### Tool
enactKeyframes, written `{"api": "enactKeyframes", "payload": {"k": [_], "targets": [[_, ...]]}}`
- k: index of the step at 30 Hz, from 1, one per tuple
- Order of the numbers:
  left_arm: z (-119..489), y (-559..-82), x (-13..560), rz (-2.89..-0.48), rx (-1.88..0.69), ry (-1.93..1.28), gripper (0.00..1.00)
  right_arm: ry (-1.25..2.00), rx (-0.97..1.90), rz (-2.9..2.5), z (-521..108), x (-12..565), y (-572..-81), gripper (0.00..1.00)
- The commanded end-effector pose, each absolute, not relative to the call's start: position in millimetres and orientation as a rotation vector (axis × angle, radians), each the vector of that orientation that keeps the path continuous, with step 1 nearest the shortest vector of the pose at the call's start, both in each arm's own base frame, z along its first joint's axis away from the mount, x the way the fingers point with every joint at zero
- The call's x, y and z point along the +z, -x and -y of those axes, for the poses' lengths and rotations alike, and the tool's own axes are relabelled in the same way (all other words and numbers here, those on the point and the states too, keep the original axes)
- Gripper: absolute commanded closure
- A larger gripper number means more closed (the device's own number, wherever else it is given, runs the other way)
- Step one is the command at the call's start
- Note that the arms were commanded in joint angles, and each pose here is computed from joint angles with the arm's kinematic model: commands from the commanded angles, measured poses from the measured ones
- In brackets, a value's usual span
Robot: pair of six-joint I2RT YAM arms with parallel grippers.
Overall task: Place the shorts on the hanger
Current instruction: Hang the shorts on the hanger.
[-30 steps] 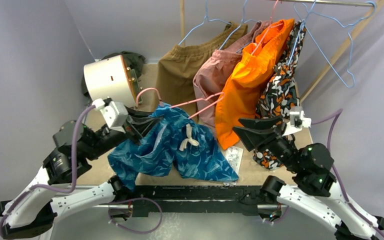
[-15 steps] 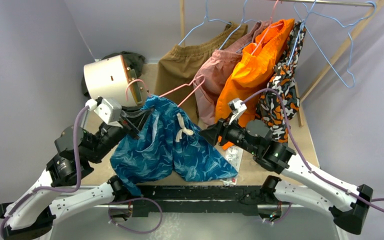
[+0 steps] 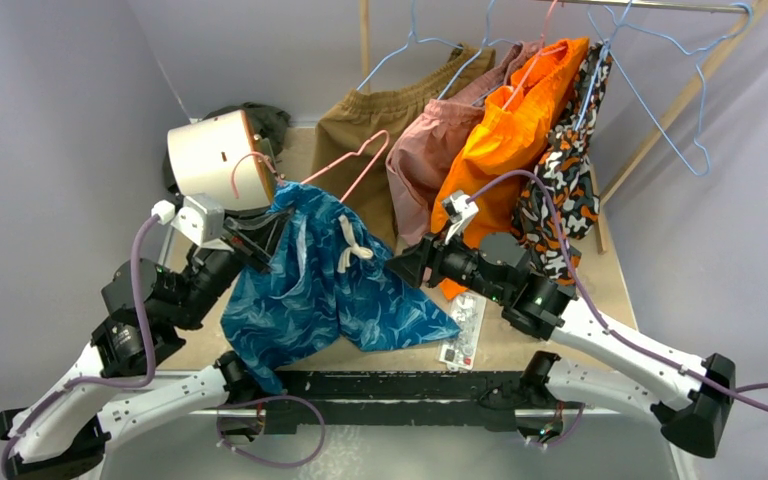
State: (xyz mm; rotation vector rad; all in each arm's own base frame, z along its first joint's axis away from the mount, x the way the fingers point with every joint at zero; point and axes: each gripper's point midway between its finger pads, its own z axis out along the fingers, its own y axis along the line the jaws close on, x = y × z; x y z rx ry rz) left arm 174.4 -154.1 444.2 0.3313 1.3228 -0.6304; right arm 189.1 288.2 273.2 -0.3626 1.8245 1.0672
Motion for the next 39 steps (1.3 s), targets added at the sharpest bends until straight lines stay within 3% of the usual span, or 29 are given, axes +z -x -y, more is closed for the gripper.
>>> {"api": "enactKeyframes", "payload": {"k": [1, 11, 21, 33, 39], "targets": [[149, -173, 476, -1.228, -0.68, -0.255, 1.0, 0.357, 1.097, -1.739, -293, 303, -191, 0.42], [151, -172, 479, -1.228, -0.678, -0.275, 1.0, 0.429, 1.093, -1.785, -321, 285, -181, 0.41], [150, -169, 480, -1.229, -0.685, -0.284, 1.0, 0.186, 0.984, -1.84, -297, 266, -202, 0.44], [143, -166, 480, -1.227, -0.678, -0.279, 1.0, 0.278, 1.03, -1.923, -327, 251, -198, 0.49], [138, -162, 485, -1.208, -0.681, -0.276, 1.0, 0.185, 0.88, -1.965, -308, 248, -214, 0.93]]}}
